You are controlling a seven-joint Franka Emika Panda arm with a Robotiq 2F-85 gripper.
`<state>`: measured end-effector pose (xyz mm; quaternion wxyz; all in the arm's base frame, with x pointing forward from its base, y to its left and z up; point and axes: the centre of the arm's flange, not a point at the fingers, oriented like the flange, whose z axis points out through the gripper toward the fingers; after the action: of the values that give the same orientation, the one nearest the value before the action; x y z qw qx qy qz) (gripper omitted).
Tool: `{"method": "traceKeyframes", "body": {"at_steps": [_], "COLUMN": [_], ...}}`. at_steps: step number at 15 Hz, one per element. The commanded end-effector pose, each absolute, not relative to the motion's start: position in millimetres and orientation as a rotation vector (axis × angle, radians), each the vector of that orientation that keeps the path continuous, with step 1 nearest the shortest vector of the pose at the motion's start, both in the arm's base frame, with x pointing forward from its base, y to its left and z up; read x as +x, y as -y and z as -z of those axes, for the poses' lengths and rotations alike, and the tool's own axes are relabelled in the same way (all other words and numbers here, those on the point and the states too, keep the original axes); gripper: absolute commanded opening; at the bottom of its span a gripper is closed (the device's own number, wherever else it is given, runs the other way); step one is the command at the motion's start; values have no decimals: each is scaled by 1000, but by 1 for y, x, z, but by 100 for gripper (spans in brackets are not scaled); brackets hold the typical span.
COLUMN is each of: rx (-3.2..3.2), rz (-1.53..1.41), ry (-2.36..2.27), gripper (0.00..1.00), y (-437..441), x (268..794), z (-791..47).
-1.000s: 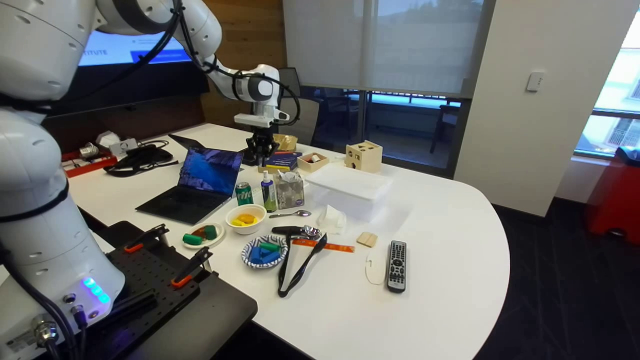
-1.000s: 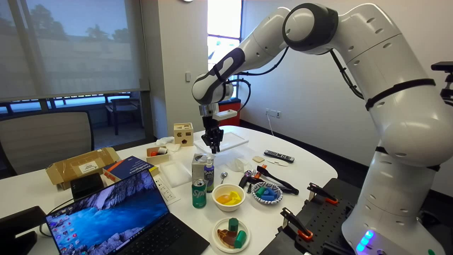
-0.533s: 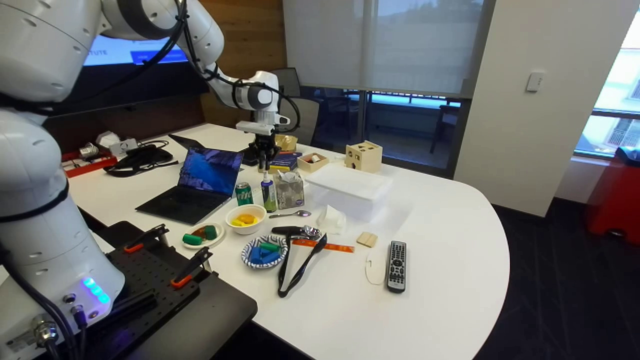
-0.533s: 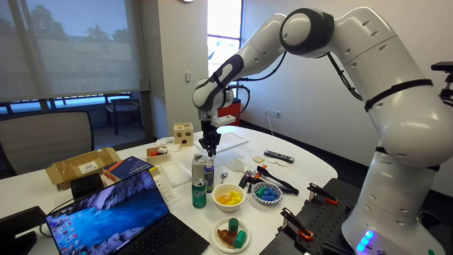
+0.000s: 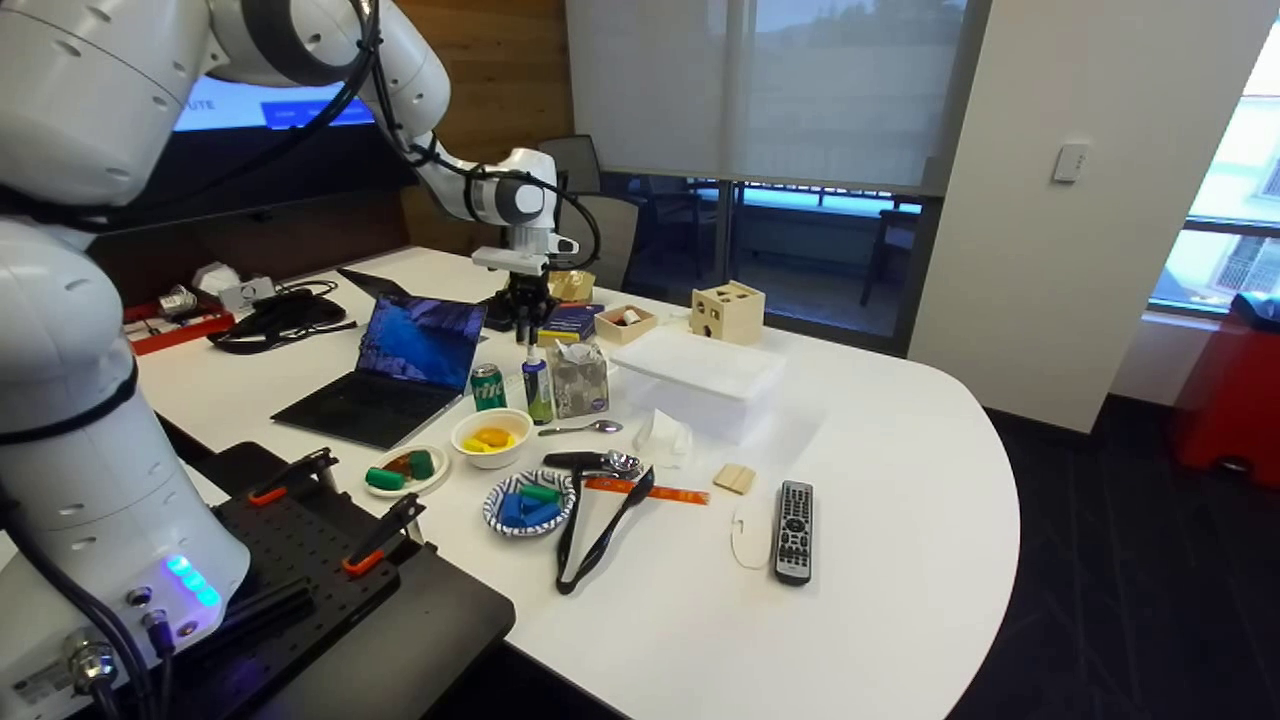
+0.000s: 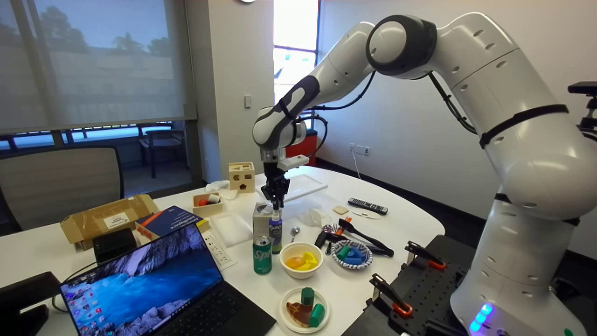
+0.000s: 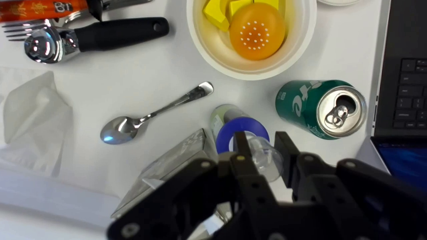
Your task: Place the cap on the blue spray bottle
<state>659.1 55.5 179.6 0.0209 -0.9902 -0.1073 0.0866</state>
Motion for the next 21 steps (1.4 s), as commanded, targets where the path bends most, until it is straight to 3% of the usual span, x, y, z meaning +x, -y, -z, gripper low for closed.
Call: {"method": "traceKeyframes", "body": {"at_steps": [1,21], "rx": [-3076,-3124], "rz": [-258,-280], "ry": [372,396], "gripper": [6,6], "y": [-62,-66], "x": [664,677], "z": [-181,-175]}}
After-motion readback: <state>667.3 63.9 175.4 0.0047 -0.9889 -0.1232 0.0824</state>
